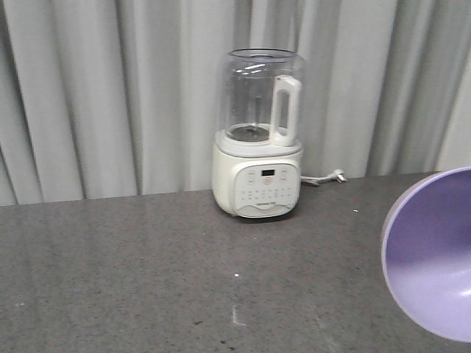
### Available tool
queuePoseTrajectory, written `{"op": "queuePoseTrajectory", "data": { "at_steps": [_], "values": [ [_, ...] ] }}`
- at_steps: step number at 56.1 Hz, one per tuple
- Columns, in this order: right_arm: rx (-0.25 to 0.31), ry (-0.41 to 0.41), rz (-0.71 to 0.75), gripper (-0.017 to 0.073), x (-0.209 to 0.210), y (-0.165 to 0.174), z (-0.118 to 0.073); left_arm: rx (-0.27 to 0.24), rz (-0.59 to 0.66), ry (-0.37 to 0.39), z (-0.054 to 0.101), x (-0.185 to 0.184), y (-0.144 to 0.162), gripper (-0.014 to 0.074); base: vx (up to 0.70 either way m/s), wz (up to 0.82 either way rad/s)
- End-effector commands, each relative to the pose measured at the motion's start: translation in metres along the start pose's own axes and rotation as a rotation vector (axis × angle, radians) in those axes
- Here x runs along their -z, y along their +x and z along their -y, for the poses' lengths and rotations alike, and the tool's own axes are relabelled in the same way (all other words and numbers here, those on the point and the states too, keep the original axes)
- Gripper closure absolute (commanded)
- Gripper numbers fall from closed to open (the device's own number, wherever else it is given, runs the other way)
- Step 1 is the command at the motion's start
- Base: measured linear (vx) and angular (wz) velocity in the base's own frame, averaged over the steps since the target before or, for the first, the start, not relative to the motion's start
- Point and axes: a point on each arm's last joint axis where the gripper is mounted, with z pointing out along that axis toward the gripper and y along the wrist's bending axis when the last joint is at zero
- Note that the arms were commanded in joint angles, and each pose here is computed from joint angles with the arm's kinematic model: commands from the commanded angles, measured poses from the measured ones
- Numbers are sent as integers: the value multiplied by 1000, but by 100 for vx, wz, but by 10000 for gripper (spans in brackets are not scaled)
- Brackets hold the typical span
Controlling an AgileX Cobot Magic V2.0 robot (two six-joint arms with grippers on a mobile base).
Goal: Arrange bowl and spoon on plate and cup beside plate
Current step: 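Drive the base to the counter with the blue plate and cup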
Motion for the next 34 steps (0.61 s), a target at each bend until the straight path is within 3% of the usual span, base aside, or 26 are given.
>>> {"op": "queuePoseTrajectory", "data": {
  "at_steps": [1,34],
  "values": [
    [-6,40,53,568,3,-13,3,18,71,-22,-2,2,-13,591,-14,-57],
    [-6,40,53,568,3,-13,3,18,70,-21,-2,2,-12,591,-14,-53]
  ]
}}
